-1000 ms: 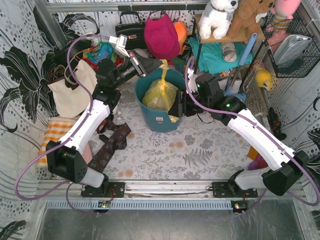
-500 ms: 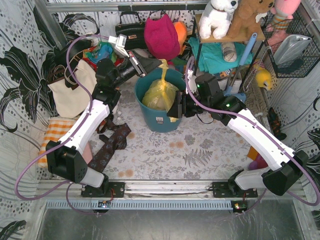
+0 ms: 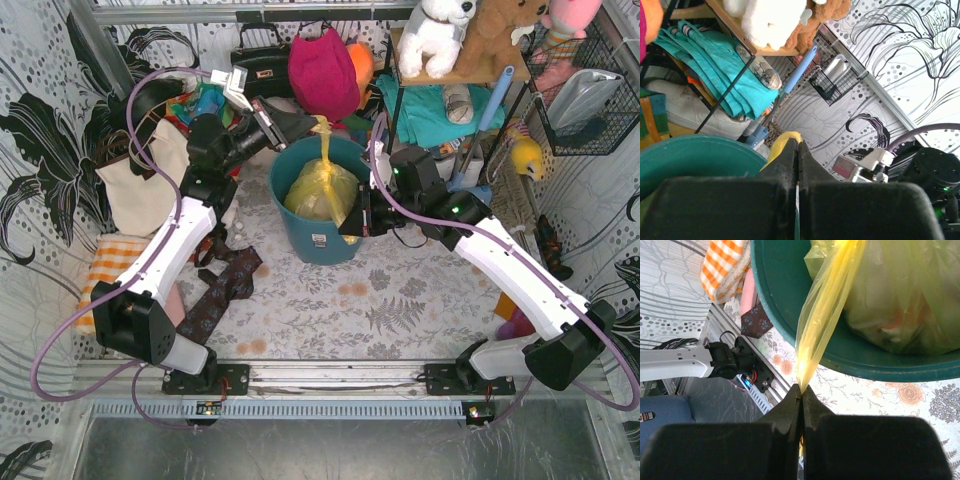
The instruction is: Tie the trash bag
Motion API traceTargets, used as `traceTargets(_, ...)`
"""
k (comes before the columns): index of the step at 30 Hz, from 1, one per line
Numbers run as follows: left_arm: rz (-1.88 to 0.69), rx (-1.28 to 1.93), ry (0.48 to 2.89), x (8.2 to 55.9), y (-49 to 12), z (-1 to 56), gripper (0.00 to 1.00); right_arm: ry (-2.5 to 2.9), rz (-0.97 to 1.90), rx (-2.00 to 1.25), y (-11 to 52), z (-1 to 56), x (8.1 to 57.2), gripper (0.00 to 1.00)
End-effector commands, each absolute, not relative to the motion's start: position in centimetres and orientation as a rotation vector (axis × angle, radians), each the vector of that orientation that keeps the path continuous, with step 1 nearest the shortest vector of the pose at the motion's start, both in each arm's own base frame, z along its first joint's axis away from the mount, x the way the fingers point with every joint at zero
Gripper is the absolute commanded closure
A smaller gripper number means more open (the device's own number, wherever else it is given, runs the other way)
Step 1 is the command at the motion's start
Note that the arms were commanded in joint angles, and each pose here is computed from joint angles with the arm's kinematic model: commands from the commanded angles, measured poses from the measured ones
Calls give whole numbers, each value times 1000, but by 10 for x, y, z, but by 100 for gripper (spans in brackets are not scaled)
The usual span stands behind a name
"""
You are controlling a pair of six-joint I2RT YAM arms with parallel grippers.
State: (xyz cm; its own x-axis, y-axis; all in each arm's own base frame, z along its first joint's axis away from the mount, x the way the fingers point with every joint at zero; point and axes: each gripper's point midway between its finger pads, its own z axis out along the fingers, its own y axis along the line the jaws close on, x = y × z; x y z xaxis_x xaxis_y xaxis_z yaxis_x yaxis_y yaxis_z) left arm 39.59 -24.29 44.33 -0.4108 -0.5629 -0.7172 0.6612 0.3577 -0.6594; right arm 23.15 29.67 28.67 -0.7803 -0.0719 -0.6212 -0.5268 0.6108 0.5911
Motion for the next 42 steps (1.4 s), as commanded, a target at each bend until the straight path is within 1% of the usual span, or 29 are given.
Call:
traceTargets(1, -1285, 114, 1420, 405, -233, 461, 100, 2205, 1155, -492, 297, 320, 222, 100)
traceTargets(6, -1229, 92, 1420, 419, -223, 460, 100, 2145, 1139, -477, 296, 337, 228, 100)
traceTargets(10, -1195, 64, 1412, 431, -212, 463, 100, 2042, 1100, -448, 295, 362, 243, 100)
traceTargets(13, -1189, 60, 1367, 439, -206, 481, 100, 1915, 1068, -434, 296, 398, 257, 100)
traceTargets(16, -1189, 85, 1302, 441, -203, 511, 100, 1779, 1045, -442, 294, 445, 265, 100)
traceTargets(19, -1158, 84, 1299, 448, -201, 517, 100, 1736, 1027, -428, 288, 462, 264, 100)
traceTargets(21, -1111, 42, 1356, 462, -198, 499, 100, 1775, 1026, -421, 285, 448, 260, 100)
traceTargets(22, -1083, 8, 1392, 469, -194, 484, 100, 1821, 1026, -413, 284, 430, 258, 100)
traceTargets(27, -982, -146, 1598, 495, -183, 385, 100, 1981, 1082, -324, 276, 361, 237, 100)
traceTargets(29, -933, -191, 1677, 504, -178, 350, 100, 1986, 1104, -304, 275, 354, 232, 100)
traceTargets(31, -902, -203, 1731, 512, -177, 333, 100, 1969, 1108, -308, 275, 360, 232, 100)
traceTargets(33, -896, -186, 1733, 516, -179, 343, 100, 1931, 1105, -331, 276, 376, 235, 100)
traceTargets(37, -884, -138, 1598, 509, -175, 417, 100, 1820, 1070, -365, 273, 426, 240, 100)
traceTargets(40, -843, -126, 1548, 502, -168, 455, 100, 1740, 1042, -343, 261, 452, 238, 100)
traceTargets(42, -820, -137, 1548, 502, -164, 453, 100, 1740, 1043, -332, 257, 451, 234, 100)
